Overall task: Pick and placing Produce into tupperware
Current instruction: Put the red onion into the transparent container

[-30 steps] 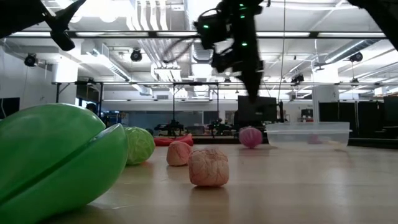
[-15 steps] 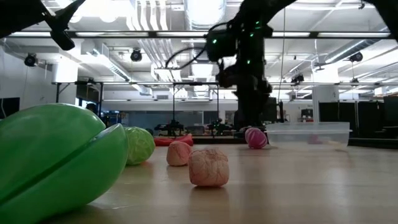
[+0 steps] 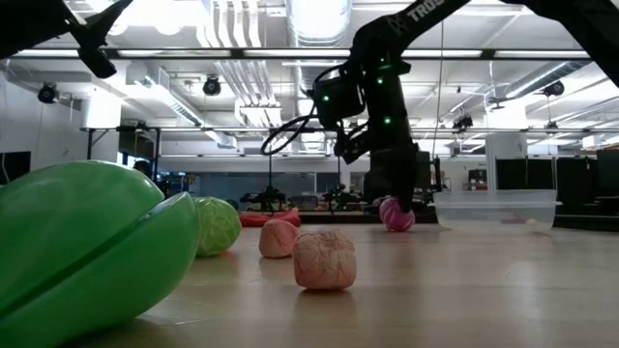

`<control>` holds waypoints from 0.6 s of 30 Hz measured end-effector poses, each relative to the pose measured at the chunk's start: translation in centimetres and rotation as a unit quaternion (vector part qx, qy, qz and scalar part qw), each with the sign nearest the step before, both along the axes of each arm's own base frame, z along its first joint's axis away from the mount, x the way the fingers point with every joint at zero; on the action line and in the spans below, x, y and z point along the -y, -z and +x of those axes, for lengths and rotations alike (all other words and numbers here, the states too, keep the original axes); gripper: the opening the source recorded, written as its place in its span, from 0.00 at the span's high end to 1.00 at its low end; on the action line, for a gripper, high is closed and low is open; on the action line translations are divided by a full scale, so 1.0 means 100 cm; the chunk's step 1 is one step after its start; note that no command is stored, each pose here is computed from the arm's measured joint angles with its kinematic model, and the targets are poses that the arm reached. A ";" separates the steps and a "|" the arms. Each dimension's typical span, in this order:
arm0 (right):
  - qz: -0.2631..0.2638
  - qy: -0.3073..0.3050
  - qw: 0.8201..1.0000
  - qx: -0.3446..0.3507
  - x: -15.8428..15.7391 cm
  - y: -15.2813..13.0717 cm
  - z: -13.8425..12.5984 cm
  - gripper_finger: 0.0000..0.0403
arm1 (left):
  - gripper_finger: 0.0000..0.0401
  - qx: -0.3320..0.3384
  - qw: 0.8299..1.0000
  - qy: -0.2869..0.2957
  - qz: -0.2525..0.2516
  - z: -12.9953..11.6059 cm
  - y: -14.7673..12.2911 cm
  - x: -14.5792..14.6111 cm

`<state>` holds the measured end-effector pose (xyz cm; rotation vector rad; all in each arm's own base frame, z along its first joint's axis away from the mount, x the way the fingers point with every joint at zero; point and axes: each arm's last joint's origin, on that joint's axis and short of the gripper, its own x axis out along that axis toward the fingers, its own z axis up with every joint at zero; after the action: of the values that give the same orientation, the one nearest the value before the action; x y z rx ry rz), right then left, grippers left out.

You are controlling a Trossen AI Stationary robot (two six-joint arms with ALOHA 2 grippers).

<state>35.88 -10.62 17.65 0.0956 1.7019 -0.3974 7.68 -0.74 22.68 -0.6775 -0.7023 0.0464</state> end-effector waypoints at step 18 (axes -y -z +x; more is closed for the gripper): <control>0.021 -0.011 1.000 -0.011 0.004 0.032 0.010 0.12 | 0.52 0.001 1.000 -0.003 -0.003 0.000 0.000 0.000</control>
<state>36.86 -11.00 14.47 0.1041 1.7315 -0.3482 7.65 -0.70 22.70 -0.6821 -0.7058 0.0533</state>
